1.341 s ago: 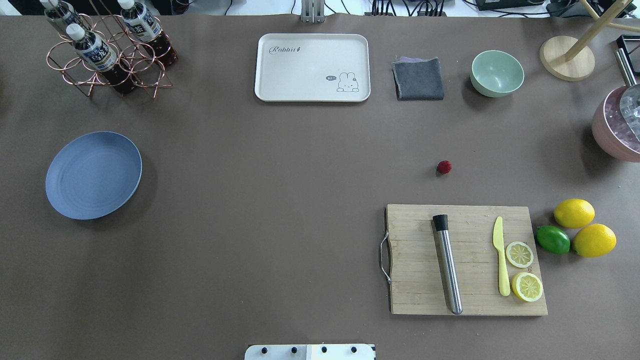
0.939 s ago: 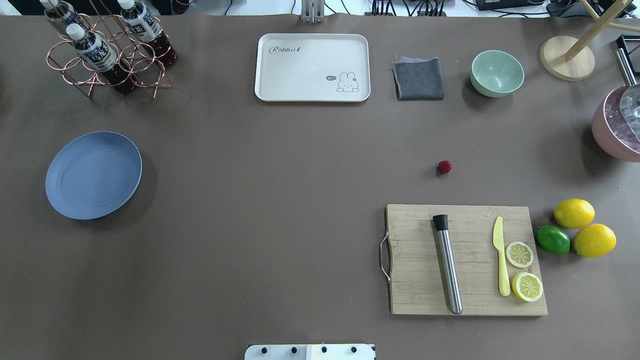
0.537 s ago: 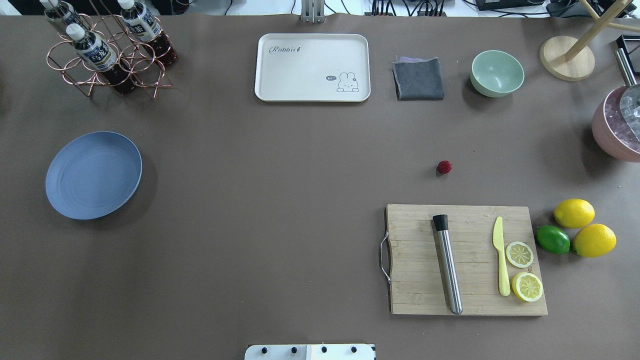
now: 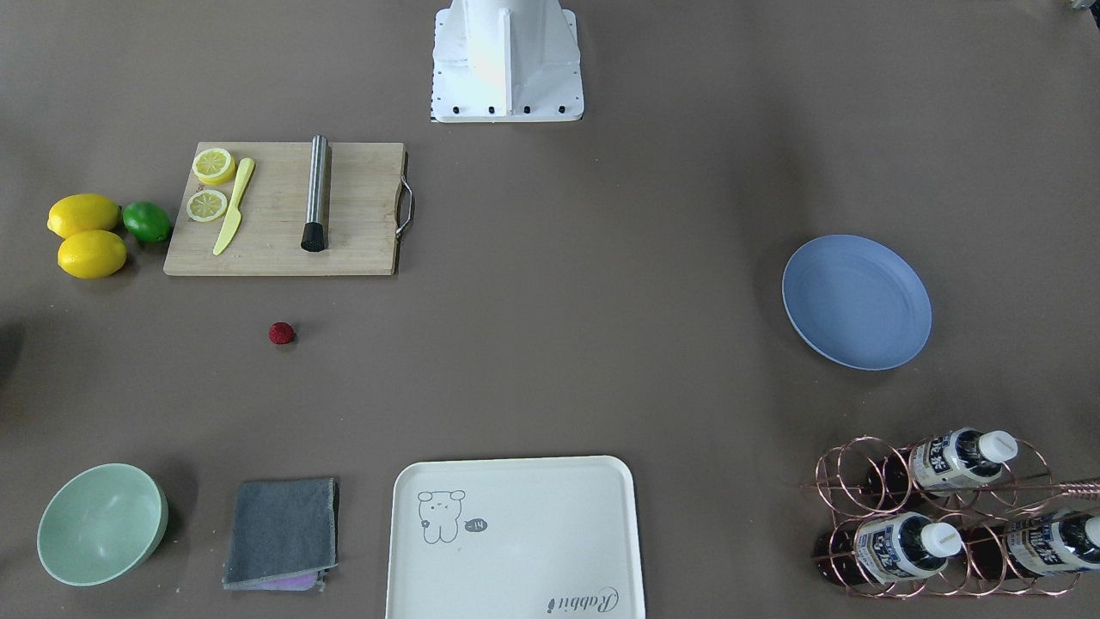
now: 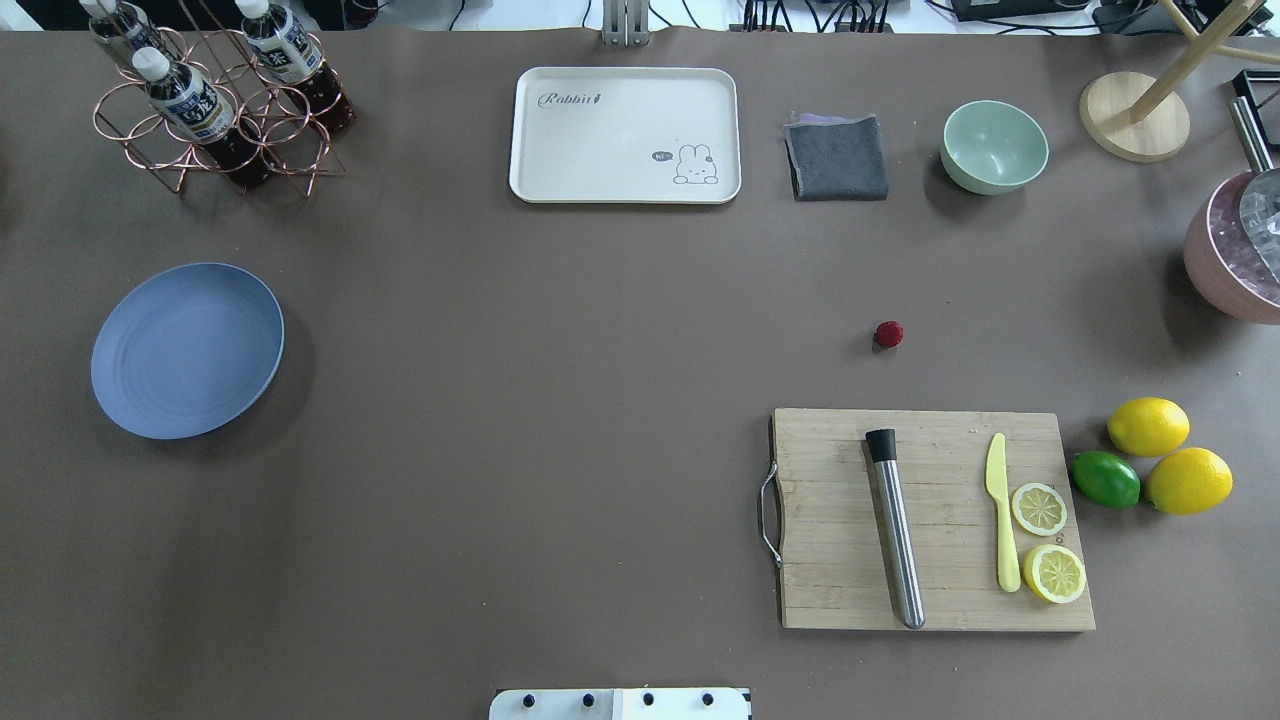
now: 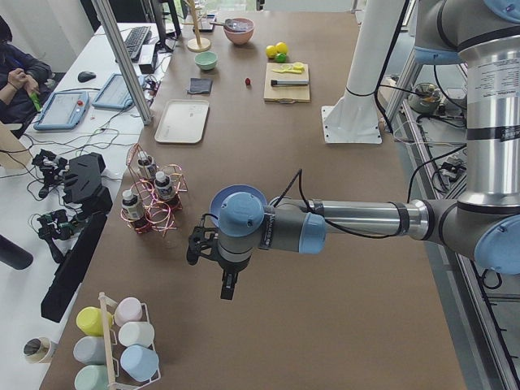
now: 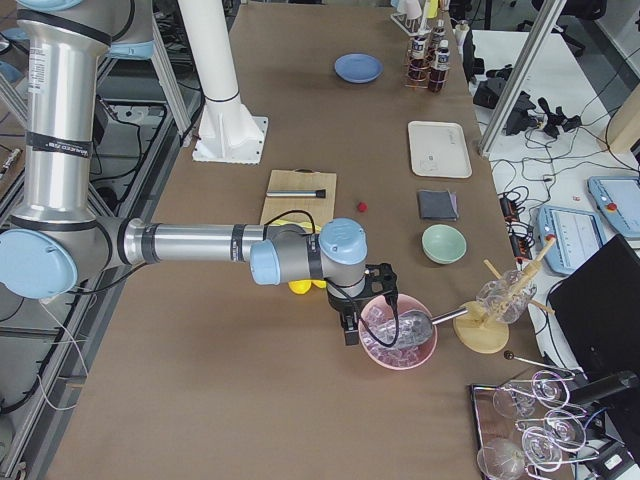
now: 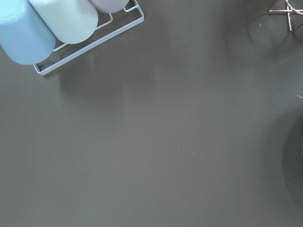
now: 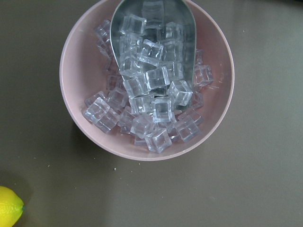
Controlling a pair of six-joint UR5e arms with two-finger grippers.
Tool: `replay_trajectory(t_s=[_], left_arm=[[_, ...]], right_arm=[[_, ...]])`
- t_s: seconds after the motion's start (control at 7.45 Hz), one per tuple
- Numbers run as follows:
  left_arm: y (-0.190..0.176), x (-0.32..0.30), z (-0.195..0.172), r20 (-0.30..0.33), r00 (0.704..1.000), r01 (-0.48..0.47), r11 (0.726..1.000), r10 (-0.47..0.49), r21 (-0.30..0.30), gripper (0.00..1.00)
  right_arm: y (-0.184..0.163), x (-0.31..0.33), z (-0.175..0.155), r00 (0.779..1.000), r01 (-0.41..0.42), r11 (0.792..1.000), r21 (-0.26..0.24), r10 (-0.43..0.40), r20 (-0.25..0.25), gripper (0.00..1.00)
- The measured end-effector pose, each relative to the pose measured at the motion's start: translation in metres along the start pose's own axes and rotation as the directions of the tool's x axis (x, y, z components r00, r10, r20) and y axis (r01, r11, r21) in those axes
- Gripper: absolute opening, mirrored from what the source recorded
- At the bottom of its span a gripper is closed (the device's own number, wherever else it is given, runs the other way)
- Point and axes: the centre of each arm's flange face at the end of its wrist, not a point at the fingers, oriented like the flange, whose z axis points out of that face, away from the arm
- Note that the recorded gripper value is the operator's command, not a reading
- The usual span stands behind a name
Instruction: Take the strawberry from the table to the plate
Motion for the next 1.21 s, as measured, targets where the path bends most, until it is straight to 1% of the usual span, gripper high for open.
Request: replay_trajectory(t_s=[0.27,0.54,0.67,0.8,0.94,1.21], left_arm=[[0.011,-0.007,0.008,-0.003,0.999,-0.037,0.999,0.037,0.033,0.98],[0.003,-0.001,0.002,0.001,0.996,-0.086,0.993,0.086,0.081,0.97],[-0.009,0.005,-0.001,0.003,0.993,-0.116,0.988,0.116,0.106,0.99],[-0.021,0.010,0.003,-0.001,0.992,-0.127,0.986,0.127,0.110,0.99],[-0.027,0.016,0.018,-0.011,0.992,-0.121,0.988,0.122,0.093,0.99],[-0.033,0.038,0.061,-0.044,0.996,-0.078,0.995,0.081,0.060,0.98]], right_arm=[[-0.002,-0.001,-0.001,1.000,0.022,0.999,0.027,-0.022,0.001,1.00],[-0.011,-0.009,-0.007,0.998,0.062,0.996,0.067,-0.062,0.005,1.00],[-0.016,-0.018,-0.010,0.995,0.097,0.991,0.097,-0.099,0.016,1.00],[-0.024,-0.033,-0.008,0.990,0.134,0.984,0.120,-0.139,0.035,1.00],[-0.035,-0.056,-0.002,0.987,0.140,0.983,0.121,-0.148,0.060,1.00],[-0.060,-0.112,0.014,0.990,0.097,0.990,0.103,-0.107,0.094,1.00]])
